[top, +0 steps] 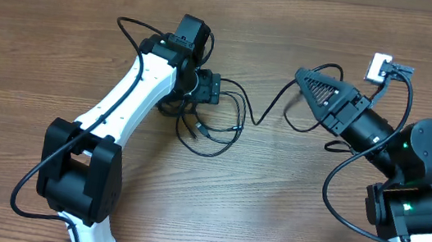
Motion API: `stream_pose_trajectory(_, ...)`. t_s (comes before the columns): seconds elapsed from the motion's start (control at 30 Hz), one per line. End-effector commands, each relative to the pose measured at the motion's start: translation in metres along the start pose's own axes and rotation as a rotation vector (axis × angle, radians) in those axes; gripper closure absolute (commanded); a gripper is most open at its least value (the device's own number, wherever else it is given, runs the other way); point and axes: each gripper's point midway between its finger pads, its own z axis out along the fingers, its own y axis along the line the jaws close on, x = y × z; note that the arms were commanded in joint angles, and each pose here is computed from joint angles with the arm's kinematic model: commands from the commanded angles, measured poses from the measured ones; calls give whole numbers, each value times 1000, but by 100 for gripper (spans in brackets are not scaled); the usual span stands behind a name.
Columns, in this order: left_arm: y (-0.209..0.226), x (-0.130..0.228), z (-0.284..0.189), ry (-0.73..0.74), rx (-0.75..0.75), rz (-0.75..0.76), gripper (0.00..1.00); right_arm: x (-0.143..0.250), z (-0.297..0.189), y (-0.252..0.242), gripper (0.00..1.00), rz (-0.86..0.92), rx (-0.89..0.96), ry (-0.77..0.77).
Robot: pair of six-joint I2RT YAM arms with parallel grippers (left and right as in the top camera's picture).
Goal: Untangle cables
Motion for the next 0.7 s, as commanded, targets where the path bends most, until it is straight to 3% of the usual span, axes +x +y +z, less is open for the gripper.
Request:
stream_pose_trajectory(0.0,-8,4,1,9,23,67,11,11,-2,19,96,21,-67,82)
stream_pose_trajectory(0.2,-10,0,1,-11,27,176,0,18,-3,23,96,59,-86,127)
stream_pose_trajectory(0.5,-17,-20,0,-99,46,312,0,34,-8,40,96,149,-150,239)
stream_pose_trajectory(0.67,-19,-33,-2,-154,35,316,11,40,-12,51,96,157,-190,292)
